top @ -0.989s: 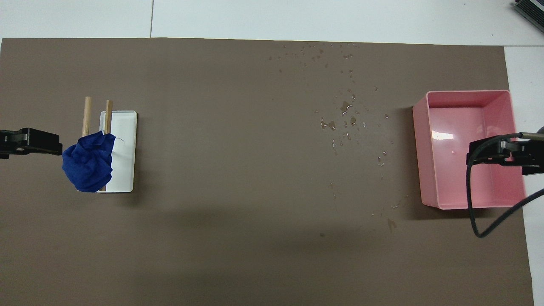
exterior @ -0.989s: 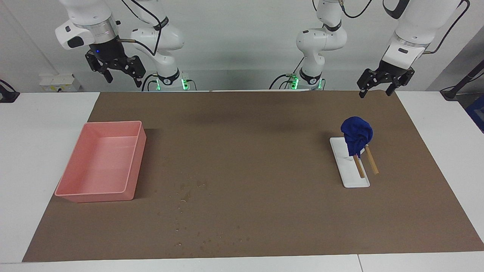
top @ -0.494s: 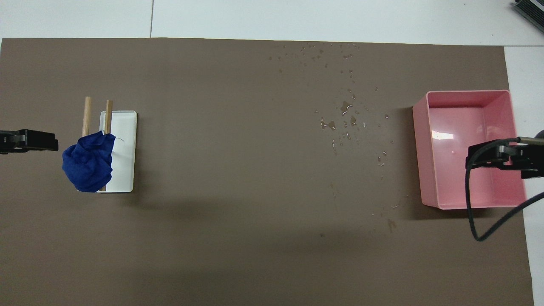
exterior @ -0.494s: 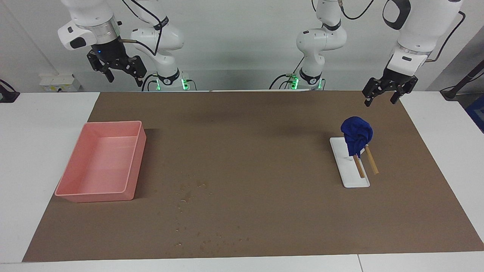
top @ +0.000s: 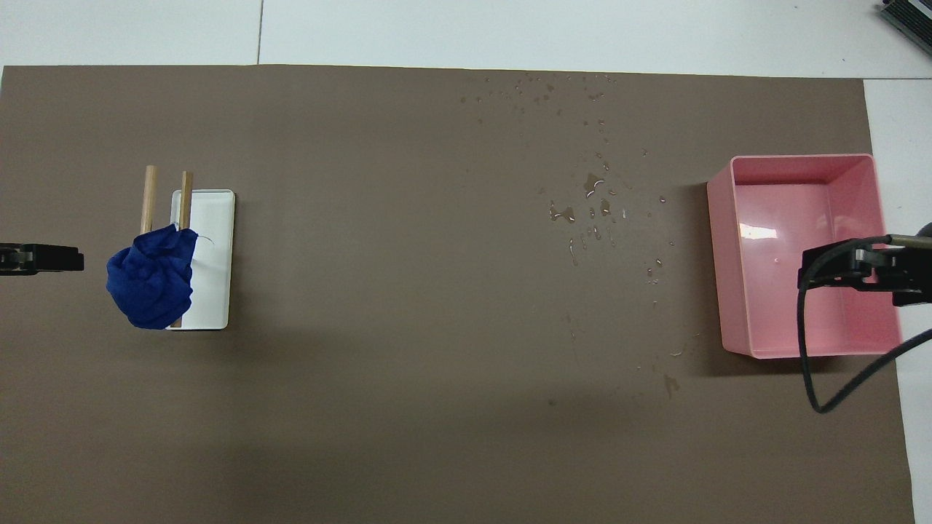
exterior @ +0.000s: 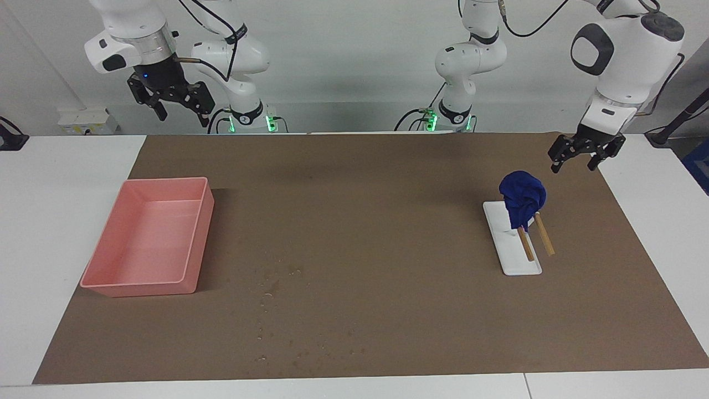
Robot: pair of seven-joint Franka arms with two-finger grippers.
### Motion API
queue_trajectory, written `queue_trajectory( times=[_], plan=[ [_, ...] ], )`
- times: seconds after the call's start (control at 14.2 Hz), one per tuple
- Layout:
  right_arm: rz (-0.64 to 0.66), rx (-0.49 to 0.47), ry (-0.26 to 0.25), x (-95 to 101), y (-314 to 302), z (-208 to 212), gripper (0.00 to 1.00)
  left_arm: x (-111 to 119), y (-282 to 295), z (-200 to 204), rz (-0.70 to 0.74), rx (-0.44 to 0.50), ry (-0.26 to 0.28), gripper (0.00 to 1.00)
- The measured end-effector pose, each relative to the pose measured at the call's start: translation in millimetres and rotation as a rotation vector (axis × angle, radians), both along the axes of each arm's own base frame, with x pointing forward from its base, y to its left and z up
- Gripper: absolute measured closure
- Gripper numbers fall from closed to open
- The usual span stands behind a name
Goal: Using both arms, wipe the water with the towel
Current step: 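Reach the left gripper down and grasp the blue cloth on the tray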
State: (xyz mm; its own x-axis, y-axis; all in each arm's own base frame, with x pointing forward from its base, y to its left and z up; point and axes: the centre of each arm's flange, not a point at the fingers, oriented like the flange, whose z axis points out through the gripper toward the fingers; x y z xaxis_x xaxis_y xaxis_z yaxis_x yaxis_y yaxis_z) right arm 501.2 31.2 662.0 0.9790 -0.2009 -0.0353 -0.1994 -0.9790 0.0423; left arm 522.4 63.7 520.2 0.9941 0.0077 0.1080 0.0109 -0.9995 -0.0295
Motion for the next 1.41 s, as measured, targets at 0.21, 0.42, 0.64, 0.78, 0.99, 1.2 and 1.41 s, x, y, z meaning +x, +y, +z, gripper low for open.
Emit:
queue_trajectory(
  times=[0.21,0.42,0.64,0.78,0.99,1.2,1.41],
  plan=[
    [0.000,0.000,0.000,-0.1,0.0,0.2,0.00,-4.6,-7.4,-25.9,0.135,-0.021,0.030,0.00],
    [0.004,0.001,-0.024,2.4,1.8,2.1,0.00,-7.0,-13.8,-45.6,0.233,-0.057,0.025,0.00],
    [0.010,0.003,-0.056,5.7,5.0,4.9,0.00,-7.5,-15.0,-64.0,0.367,-0.109,0.037,0.00],
    [0.013,0.004,-0.063,6.3,6.3,5.4,0.00,-6.0,-15.9,-69.0,0.461,-0.132,0.042,0.00],
    [0.016,0.006,-0.073,7.4,8.0,5.6,0.00,-4.7,-32.7,-76.0,0.527,-0.151,0.032,0.00],
    [0.013,0.006,-0.068,7.9,6.7,3.1,0.00,-4.3,-53.9,-78.1,0.548,-0.156,0.033,0.34],
    [0.013,0.006,-0.067,10.7,6.7,-0.1,0.00,-4.5,-52.7,-78.1,0.552,-0.156,0.035,0.69]
  ],
)
